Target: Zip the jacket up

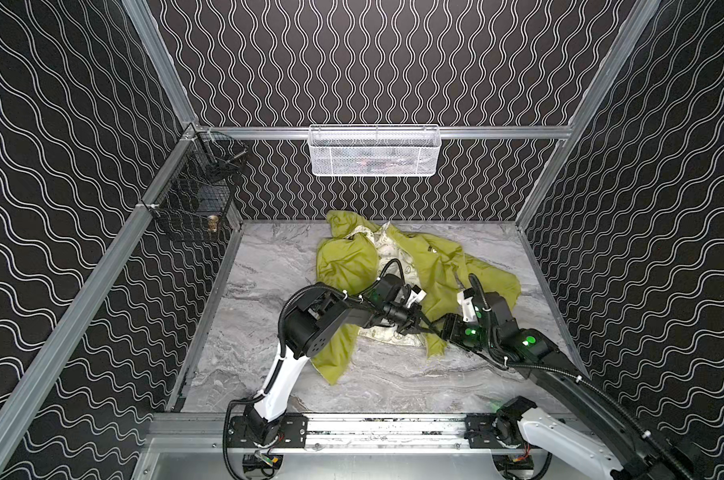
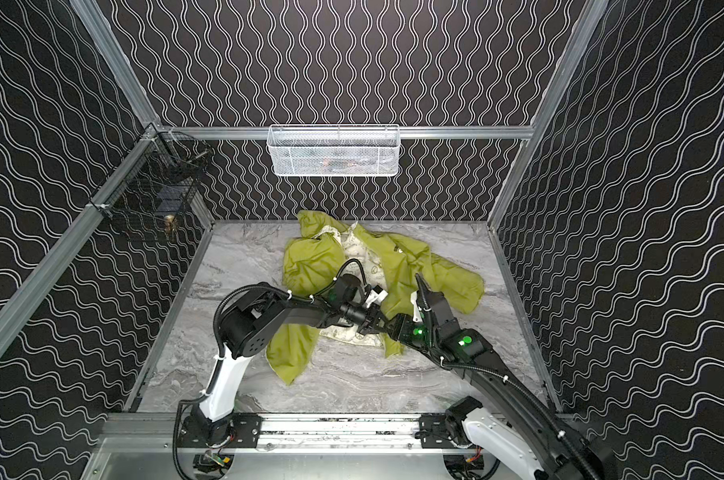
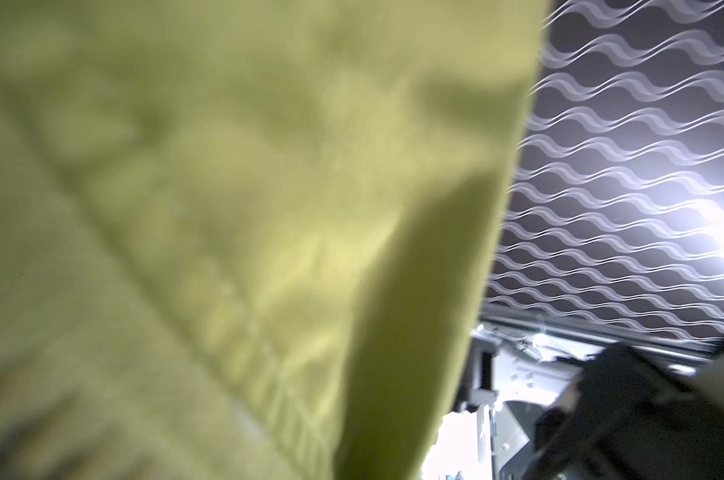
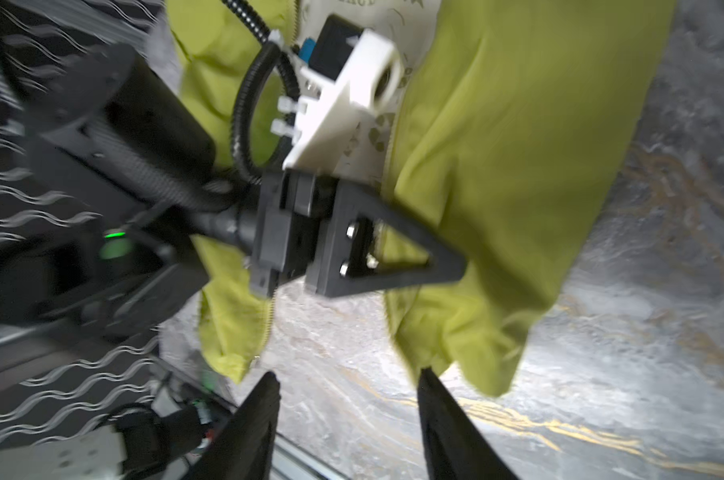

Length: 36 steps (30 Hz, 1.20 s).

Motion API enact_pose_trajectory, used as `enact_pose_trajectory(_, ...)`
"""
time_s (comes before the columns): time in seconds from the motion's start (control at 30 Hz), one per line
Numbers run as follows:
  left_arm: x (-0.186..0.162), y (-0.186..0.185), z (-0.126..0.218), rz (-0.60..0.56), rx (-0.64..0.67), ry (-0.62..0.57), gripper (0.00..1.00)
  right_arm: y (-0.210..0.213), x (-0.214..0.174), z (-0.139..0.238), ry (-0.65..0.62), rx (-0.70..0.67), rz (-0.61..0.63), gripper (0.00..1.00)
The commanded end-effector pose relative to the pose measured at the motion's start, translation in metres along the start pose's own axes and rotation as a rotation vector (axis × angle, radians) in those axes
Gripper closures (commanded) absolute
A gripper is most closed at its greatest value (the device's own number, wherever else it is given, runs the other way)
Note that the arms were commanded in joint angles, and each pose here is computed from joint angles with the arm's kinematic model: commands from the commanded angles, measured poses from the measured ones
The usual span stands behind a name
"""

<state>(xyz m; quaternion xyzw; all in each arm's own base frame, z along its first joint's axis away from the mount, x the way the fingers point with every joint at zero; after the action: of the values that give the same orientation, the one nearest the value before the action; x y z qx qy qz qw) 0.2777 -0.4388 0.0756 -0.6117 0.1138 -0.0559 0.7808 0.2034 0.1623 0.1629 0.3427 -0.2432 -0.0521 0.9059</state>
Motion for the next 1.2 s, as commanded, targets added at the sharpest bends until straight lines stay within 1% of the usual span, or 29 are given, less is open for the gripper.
enact_pose_trajectory(0.0,0.019,-0.055,0.013,-0.078,-0.211,-0.035,1.0,0.023,0.001,0.001,-0.027,0.192,-0.136,0.43)
enact_pose_trajectory(0.1,0.028,-0.067,0.021,-0.093,-0.232,-0.055,1.0,0.026,-0.004,-0.002,-0.044,0.304,-0.2,0.32)
enact_pose_trajectory(0.2,0.029,-0.076,0.027,-0.119,-0.205,-0.064,1.0,0.025,-0.004,-0.003,-0.077,0.342,-0.213,0.23)
enact_pose_trajectory(0.3,0.028,-0.083,0.031,-0.125,-0.193,-0.067,1.0,0.024,-0.003,-0.004,-0.096,0.361,-0.208,0.18)
enact_pose_trajectory(0.4,0.026,-0.088,0.032,-0.109,-0.215,-0.064,1.0,0.031,0.003,-0.004,-0.126,0.423,-0.204,0.17)
enact_pose_trajectory(0.47,0.024,-0.091,0.034,-0.1,-0.234,-0.064,1.0,0.035,0.006,-0.006,-0.141,0.459,-0.208,0.17)
enact_pose_trajectory(0.63,0.018,-0.103,0.04,-0.086,-0.276,-0.064,1.0,0.034,0.015,-0.011,-0.183,0.485,-0.218,0.19)
enact_pose_trajectory(0.87,0.008,-0.105,0.048,-0.075,-0.281,-0.05,1.0,0.021,0.021,-0.017,-0.214,0.473,-0.234,0.24)
enact_pose_trajectory(0.93,0.006,-0.104,0.05,-0.068,-0.292,-0.041,1.0,0.02,0.02,-0.016,-0.22,0.488,-0.228,0.26)
enact_pose_trajectory(1.0,0.004,-0.105,0.052,-0.07,-0.305,-0.032,1.0,0.015,0.026,-0.012,-0.251,0.488,-0.226,0.29)
enact_pose_trajectory(1.1,0.003,-0.103,0.055,-0.062,-0.316,-0.024,1.0,0.019,0.03,-0.007,-0.26,0.5,-0.191,0.34)
enact_pose_trajectory(1.17,0.003,-0.102,0.059,-0.061,-0.322,-0.021,1.0,0.02,0.03,-0.006,-0.255,0.5,-0.178,0.39)
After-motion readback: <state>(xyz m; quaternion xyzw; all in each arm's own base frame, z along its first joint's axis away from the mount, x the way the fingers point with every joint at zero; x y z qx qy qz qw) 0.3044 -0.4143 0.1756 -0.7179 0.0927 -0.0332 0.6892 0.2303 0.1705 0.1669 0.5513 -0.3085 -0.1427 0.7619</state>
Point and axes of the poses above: each gripper's point midway between its finger pads, its own z axis back along the fingers, its own y axis along the line the jaws close on, x = y × z, the point moved 2 cm from there along z, back along the fingers, and after that the axes turned 8 degrees about z, right-handed, at the moved point
